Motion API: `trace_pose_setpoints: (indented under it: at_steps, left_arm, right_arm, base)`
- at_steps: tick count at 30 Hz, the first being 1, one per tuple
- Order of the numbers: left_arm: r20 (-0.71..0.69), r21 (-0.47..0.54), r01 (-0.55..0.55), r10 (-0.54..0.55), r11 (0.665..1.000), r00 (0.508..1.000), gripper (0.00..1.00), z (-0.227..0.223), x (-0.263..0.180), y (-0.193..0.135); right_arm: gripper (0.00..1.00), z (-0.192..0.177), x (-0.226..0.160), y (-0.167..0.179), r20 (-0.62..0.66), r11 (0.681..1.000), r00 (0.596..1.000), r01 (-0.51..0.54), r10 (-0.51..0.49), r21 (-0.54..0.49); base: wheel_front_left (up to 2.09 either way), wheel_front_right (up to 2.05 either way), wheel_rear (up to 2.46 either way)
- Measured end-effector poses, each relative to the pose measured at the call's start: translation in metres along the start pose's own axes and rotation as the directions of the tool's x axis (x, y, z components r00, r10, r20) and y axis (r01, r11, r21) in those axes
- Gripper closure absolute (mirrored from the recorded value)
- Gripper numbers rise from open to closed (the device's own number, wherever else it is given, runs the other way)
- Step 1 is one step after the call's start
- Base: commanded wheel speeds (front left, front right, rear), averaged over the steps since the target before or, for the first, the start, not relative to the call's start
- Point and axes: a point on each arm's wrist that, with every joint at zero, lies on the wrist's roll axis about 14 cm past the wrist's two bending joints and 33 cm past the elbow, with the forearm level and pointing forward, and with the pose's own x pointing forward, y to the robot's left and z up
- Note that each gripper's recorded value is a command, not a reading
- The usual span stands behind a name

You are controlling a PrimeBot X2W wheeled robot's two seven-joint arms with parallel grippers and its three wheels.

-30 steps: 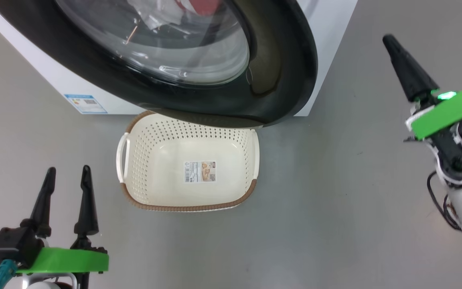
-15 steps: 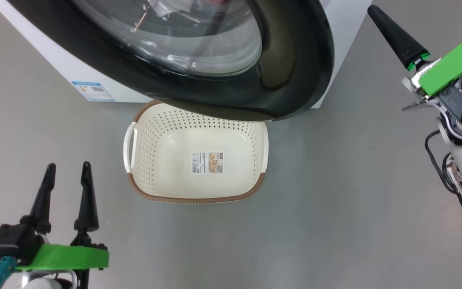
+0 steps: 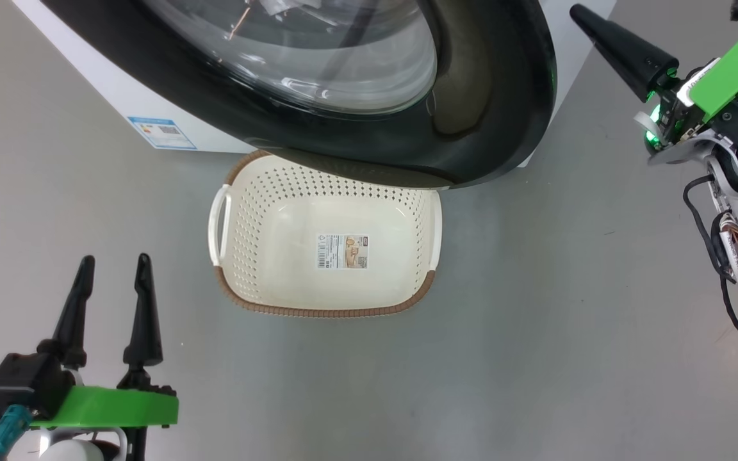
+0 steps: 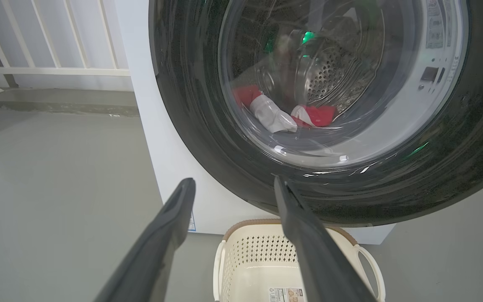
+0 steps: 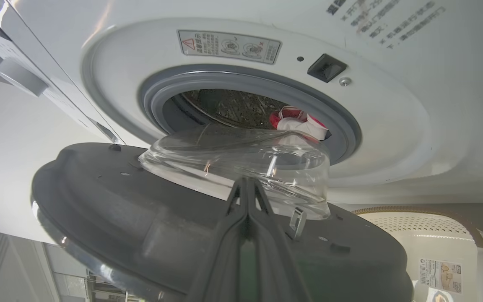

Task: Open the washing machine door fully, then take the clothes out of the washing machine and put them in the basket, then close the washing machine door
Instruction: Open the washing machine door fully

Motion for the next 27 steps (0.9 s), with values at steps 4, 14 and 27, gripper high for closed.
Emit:
trace_pose_setpoints:
  at_steps: [4, 14, 27]
  left_arm:
    - [0.001, 0.000, -0.002, 0.002, 1.000, 1.000, 0.00, 0.001, 0.000, 0.001]
    - [-0.002, 0.002, -0.010, 0.010, 1.000, 1.000, 0.00, 0.000, -0.002, 0.003]
    - [0.015, -0.001, -0.029, 0.029, 1.000, 0.999, 0.00, 0.007, -0.005, 0.008]
  right_arm:
    - [1.00, -0.008, 0.002, -0.003, -0.054, 0.999, 0.999, 0.004, -0.002, 0.036]
    - [1.00, -0.016, 0.012, 0.000, -0.120, 0.999, 0.993, -0.001, 0.007, 0.053]
    - [1.00, -0.030, 0.014, 0.011, -0.199, 0.998, 0.980, -0.015, 0.025, 0.053]
  base:
    - [0.00, 0.00, 0.00]
    - [0.00, 0.00, 0.00]
    - [0.00, 0.00, 0.00]
